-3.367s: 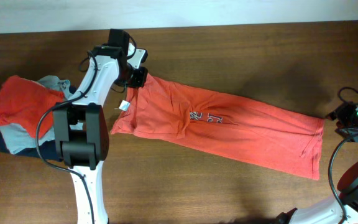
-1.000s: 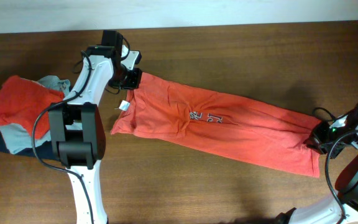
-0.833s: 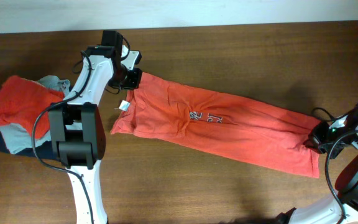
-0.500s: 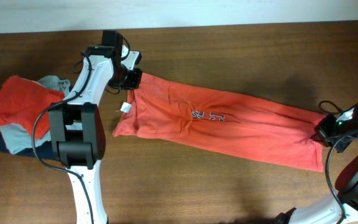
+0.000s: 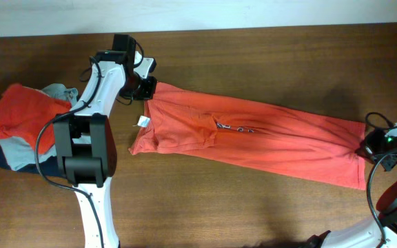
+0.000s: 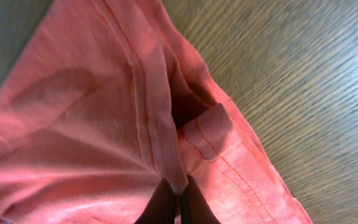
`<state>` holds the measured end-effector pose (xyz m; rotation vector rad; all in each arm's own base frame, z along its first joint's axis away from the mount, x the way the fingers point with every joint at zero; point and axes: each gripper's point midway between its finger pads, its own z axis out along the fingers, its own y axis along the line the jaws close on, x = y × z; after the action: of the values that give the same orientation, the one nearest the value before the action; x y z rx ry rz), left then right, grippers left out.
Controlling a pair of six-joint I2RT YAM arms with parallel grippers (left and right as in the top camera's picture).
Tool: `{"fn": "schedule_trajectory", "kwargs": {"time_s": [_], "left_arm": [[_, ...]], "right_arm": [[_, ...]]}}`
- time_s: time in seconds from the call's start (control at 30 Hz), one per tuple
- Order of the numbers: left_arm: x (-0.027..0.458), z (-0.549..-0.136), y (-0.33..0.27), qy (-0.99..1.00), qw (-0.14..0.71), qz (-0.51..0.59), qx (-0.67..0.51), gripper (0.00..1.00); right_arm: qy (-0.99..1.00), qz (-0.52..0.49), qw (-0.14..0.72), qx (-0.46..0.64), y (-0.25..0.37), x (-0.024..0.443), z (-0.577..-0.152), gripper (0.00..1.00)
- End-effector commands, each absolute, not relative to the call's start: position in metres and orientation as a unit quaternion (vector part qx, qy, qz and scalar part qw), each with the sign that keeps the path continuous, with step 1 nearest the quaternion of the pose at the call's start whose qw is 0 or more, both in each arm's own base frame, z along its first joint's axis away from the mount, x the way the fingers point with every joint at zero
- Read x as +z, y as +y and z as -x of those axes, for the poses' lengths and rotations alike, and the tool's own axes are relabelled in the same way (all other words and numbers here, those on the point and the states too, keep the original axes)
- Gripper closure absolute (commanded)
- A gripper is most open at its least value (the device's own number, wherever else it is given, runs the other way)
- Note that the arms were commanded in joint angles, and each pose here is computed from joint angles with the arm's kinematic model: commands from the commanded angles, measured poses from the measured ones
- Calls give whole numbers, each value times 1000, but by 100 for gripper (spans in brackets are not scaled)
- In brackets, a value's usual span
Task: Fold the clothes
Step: 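Grasp the bottom-right hem corner with the right gripper, then lift the right hem end and carry it left toward the collar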
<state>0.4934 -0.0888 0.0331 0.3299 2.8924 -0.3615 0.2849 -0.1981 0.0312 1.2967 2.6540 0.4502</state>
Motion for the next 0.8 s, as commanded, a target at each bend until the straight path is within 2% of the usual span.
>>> {"fn": "schedule_trajectory", "kwargs": {"time_s": [0.0,0.27,0.3,0.33,0.4,0.43,0.47,0.5,0.77], "left_arm": [[35,-500,-69,984,111,-92,-104,100],[35,-502,-61,985,112,-84,-103,99],[35,-502,-61,985,112,-84,-103,99],[35,-501,-61,985,112,-84,-103,98],[35,-502,-60,985,112,-83,-103,60],[37,-503,-59,985,114,-82,-103,44],[42,-505,-58,985,117,-82,-102,32],[52,-508,-57,984,121,-81,-102,32],[126,-527,-57,977,170,-85,-100,31]], "right_arm": [[884,-434,105,139,-219,42,-290,96],[881,-436,119,141,-226,46,-294,95],[881,-436,118,141,-225,45,-293,91],[881,-437,113,143,-223,45,-292,77],[879,-441,107,146,-221,45,-290,57],[877,-444,106,147,-221,45,-289,51],[875,-445,111,158,-220,46,-291,47],[867,-447,123,181,-220,51,-294,42],[855,-449,158,206,-240,62,-287,31]]}}
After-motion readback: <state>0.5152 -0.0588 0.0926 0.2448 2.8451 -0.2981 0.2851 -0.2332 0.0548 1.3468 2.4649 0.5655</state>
